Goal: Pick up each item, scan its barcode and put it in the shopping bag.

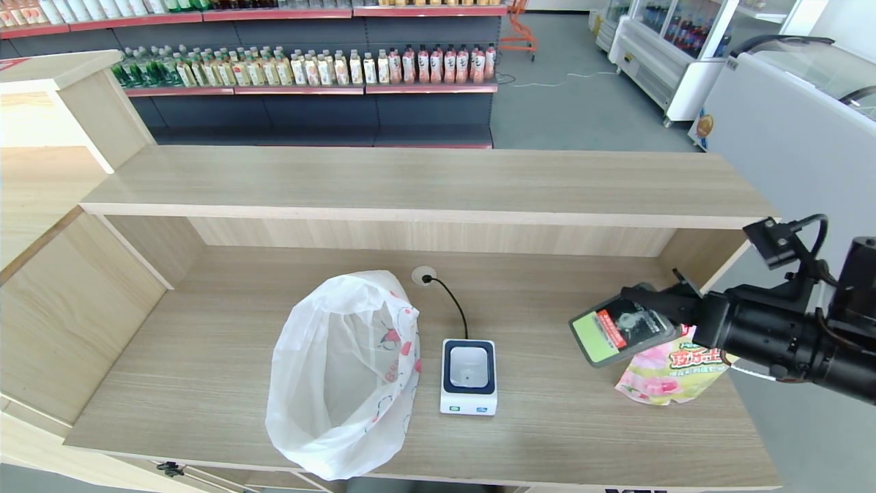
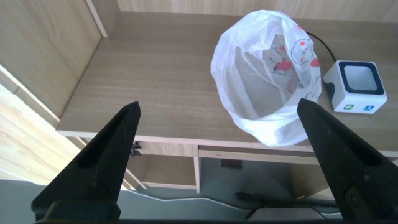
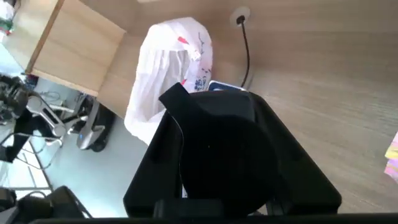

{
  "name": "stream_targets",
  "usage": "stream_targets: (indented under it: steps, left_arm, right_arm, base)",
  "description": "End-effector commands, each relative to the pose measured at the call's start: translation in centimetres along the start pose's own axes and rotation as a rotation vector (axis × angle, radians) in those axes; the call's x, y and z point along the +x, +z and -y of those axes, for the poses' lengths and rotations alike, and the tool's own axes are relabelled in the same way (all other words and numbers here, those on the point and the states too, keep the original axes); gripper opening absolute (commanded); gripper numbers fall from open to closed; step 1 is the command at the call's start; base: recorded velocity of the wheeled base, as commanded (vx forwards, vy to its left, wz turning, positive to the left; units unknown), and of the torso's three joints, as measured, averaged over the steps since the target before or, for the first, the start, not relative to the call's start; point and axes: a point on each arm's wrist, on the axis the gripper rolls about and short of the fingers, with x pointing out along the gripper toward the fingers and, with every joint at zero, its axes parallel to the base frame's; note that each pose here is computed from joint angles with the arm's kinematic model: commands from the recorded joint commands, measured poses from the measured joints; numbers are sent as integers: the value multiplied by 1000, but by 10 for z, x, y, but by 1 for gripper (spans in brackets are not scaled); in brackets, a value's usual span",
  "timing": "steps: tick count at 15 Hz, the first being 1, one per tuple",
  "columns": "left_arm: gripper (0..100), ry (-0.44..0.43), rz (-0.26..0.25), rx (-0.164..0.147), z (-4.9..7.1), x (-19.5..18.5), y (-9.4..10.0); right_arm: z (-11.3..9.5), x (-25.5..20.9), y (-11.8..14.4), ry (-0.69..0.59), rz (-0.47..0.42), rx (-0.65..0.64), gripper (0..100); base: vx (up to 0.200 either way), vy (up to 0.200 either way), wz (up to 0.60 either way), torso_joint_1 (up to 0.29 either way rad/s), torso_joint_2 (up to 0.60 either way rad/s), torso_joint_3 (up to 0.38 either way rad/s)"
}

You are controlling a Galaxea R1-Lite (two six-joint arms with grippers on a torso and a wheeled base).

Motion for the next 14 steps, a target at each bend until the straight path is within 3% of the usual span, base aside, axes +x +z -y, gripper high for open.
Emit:
stream_targets:
  steps: [1, 14]
  left_arm:
    - [100, 0, 0, 0, 0, 0, 0]
    - [100, 0, 0, 3, 0, 0, 0]
  right_arm:
    - [26, 41, -24, -58, -34, 108, 0]
    - [8, 64, -43, 18, -109, 107, 0]
  base:
    - [0, 0, 0, 0, 0, 0]
    - [0, 0, 0, 0, 0, 0]
